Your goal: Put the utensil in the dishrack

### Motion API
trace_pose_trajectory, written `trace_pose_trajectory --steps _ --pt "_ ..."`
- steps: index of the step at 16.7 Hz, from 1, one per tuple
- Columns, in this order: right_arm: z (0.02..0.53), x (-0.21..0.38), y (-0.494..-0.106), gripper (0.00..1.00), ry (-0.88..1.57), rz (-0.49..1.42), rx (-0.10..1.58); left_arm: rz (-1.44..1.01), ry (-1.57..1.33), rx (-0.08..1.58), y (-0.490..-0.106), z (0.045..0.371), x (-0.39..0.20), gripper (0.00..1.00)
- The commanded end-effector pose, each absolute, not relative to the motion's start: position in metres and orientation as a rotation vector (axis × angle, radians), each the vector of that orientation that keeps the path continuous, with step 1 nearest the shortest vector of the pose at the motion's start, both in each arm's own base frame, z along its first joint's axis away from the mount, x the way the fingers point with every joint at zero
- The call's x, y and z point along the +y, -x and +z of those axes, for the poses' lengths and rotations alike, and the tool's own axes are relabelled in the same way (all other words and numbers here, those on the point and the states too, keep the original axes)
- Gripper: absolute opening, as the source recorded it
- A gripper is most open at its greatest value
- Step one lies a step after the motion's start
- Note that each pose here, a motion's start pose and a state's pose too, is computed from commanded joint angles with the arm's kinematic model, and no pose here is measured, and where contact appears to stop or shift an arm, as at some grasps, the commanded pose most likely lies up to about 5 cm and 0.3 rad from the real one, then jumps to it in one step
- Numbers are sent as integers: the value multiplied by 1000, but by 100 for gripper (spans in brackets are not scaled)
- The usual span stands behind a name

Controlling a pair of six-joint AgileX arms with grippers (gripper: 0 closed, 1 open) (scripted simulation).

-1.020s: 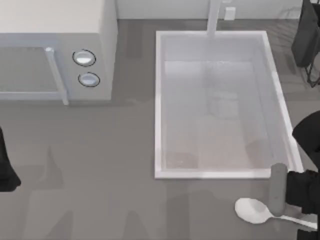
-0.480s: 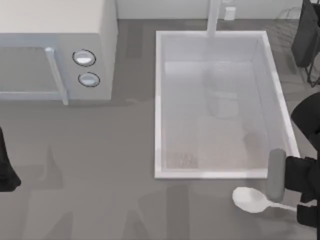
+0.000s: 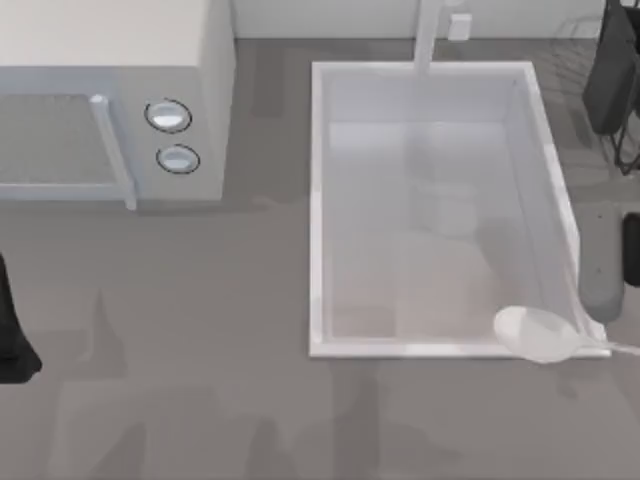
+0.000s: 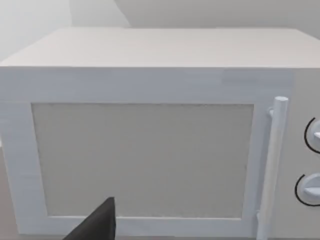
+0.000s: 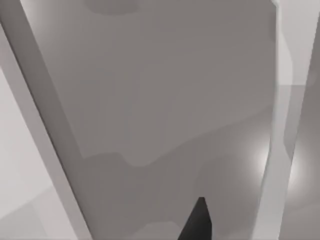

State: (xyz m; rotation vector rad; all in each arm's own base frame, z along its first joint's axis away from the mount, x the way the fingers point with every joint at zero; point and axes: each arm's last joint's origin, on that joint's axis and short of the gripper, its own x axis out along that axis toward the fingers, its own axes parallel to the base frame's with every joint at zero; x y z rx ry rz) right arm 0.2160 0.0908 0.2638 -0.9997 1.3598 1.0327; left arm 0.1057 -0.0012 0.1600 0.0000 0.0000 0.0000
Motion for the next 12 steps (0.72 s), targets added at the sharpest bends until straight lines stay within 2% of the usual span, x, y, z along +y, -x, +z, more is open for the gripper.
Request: trace_pose_trajectory --steps 4,12 --pt "310 84 -203 0 994 1009 1325 0 0 0 -106 160 -1 100" --pt "315 80 -204 0 947 971 1294 0 0 0 -106 160 -1 100"
